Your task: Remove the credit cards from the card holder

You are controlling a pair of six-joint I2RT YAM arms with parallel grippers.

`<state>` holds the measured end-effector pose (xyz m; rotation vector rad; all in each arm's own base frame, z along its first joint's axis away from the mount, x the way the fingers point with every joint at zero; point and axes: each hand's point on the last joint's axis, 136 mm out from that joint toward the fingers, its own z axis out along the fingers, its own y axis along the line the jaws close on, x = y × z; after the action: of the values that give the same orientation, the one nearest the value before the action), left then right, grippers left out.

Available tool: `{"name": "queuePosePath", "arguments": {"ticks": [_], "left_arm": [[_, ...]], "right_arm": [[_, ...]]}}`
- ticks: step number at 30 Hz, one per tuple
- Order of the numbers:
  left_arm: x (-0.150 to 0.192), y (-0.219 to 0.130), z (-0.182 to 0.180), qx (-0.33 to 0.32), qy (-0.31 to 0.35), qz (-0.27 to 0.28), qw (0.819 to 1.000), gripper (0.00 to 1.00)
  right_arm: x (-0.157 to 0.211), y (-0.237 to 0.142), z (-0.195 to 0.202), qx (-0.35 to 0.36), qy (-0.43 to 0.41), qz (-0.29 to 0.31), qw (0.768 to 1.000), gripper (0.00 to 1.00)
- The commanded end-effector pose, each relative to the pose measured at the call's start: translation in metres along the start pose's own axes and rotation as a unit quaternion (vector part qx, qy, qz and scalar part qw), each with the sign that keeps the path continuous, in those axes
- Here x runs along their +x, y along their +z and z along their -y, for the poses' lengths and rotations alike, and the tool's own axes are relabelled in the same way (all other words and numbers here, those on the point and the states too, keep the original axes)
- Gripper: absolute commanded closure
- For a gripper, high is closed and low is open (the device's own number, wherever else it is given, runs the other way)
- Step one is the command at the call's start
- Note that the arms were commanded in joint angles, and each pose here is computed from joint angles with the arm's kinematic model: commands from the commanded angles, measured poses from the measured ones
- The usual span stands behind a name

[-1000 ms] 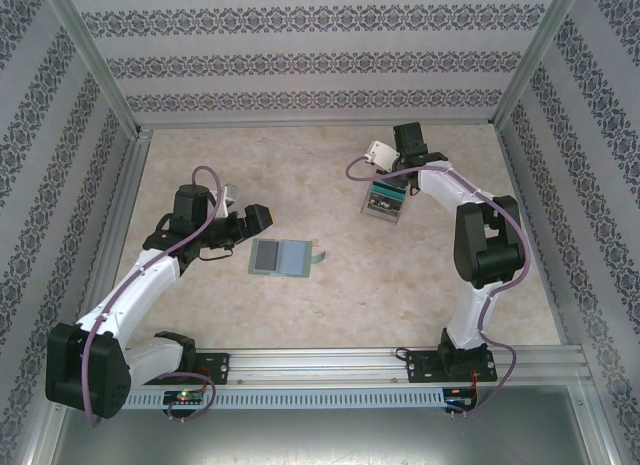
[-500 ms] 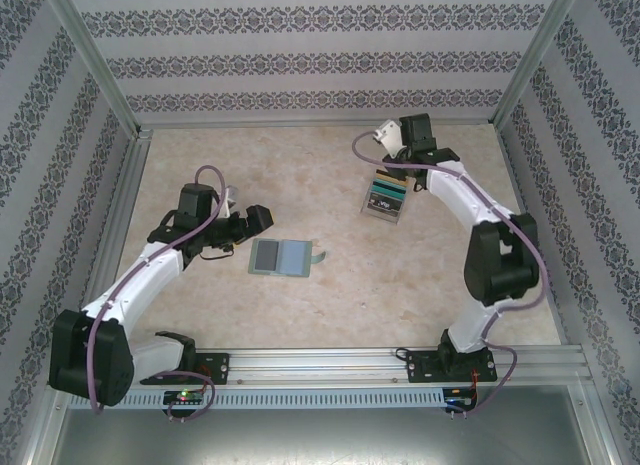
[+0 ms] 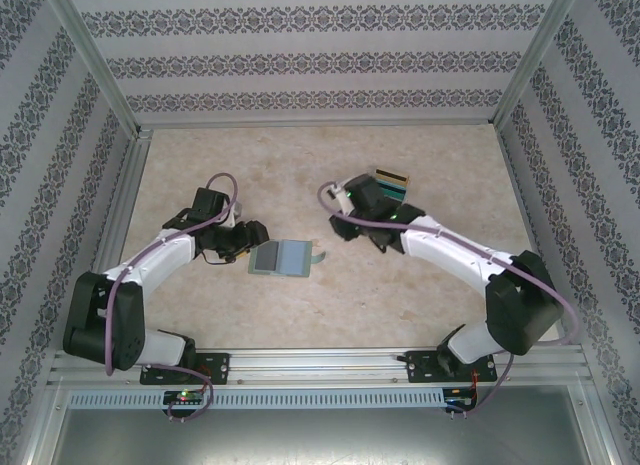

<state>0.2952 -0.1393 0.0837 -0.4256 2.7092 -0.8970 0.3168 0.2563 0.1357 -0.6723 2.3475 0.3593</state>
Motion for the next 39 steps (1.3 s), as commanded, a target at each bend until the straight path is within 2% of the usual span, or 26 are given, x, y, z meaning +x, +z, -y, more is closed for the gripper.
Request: {"name": "queuePosePath", "arguments": {"ticks": [1, 6, 11, 16, 24, 33, 39], "left_arm": [[-0.001, 0.005, -0.005, -0.006, -0.008, -0.007, 1.0, 0.34], [0.003, 0.016, -0.011, -0.008, -0.016, -0.024, 1.0, 0.34], [0.006, 0.022, -0.014, -0.01, -0.019, -0.032, 0.999, 0.34], [0.009, 0.027, -0.018, -0.019, -0.021, -0.038, 0.999, 0.34], [0.011, 0.031, -0.022, -0.025, -0.023, -0.042, 0.999, 0.36], [0.018, 0.041, -0.018, -0.005, -0.028, -0.063, 0.998, 0.38], [0.018, 0.041, -0.021, -0.015, -0.03, -0.061, 0.998, 0.38]], "right_arm": [[0.003, 0.015, -0.026, -0.015, 0.076, 0.012, 0.997, 0.73], [0.028, 0.047, -0.058, -0.02, 0.11, -0.039, 0.993, 0.74], [0.048, 0.073, -0.066, -0.028, 0.167, -0.08, 0.982, 0.74], [0.068, 0.092, -0.066, -0.017, 0.179, -0.119, 0.976, 0.77], [0.08, 0.102, -0.058, -0.002, 0.176, -0.134, 0.975, 0.84], [0.084, 0.106, -0.058, -0.007, 0.174, -0.143, 0.974, 0.84], [0.085, 0.107, -0.061, -0.01, 0.176, -0.146, 0.973, 0.84]]}}
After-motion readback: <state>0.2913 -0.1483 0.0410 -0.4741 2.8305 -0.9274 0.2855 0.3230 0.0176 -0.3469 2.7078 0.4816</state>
